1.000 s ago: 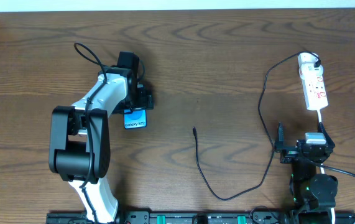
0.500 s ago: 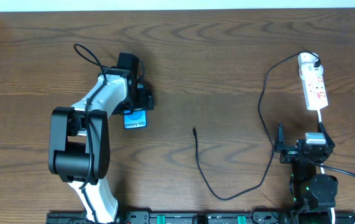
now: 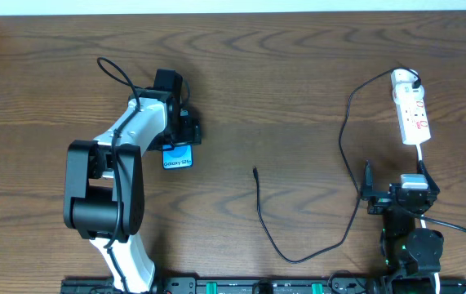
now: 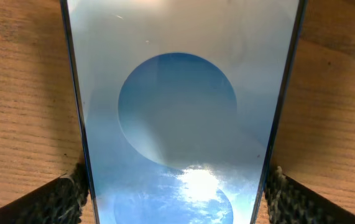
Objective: Plug charger to phone and switch on socket
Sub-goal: 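Close the left gripper on the phone's top edge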
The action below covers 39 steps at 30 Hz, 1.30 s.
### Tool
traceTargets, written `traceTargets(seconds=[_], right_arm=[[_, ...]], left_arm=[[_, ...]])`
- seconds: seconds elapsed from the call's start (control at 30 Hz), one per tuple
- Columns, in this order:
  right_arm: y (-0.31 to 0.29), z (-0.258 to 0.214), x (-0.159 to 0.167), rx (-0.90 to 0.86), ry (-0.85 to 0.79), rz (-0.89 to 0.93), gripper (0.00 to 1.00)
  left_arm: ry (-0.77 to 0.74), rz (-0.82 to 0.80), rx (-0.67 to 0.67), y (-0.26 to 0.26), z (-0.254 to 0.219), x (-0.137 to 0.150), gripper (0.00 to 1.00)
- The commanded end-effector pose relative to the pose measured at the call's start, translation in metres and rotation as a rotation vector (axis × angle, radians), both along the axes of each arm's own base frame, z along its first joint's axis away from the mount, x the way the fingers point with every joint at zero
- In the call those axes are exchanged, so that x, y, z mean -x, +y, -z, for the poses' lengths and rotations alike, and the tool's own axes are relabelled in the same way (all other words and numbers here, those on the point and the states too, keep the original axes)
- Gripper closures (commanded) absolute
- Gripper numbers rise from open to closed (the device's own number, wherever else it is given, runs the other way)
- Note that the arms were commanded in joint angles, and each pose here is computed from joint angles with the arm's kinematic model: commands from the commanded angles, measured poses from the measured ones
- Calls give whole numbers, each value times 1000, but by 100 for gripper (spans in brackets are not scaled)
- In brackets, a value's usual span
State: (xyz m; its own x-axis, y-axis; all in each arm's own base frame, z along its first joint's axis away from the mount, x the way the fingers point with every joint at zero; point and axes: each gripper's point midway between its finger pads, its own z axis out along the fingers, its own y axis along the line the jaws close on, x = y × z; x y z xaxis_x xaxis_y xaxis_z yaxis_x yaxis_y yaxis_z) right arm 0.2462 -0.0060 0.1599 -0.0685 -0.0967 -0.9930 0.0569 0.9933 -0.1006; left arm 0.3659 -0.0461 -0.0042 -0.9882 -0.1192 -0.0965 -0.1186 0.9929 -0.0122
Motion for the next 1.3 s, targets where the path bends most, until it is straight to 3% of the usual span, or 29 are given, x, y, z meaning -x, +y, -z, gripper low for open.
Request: traceTargets(seconds=[0.0, 0.5, 0.6, 0.97, 1.17, 1.27], right_arm=[[0, 0, 0, 13, 0, 3, 1], [0, 0, 0, 13, 0, 3, 1], [0, 0, 0, 13, 0, 3, 1], [0, 0, 0, 13, 0, 3, 1], [0, 0, 0, 13, 0, 3, 1], [0, 0, 0, 13, 0, 3, 1]], left_arm=[[110, 18, -44, 9, 25, 29, 13], [110, 56, -46, 9, 25, 28, 14], [110, 56, -46, 9, 25, 28, 21], [110, 56, -46, 9, 25, 28, 23], [109, 55, -46, 9, 25, 28, 29], [110, 55, -46, 9, 25, 28, 41]])
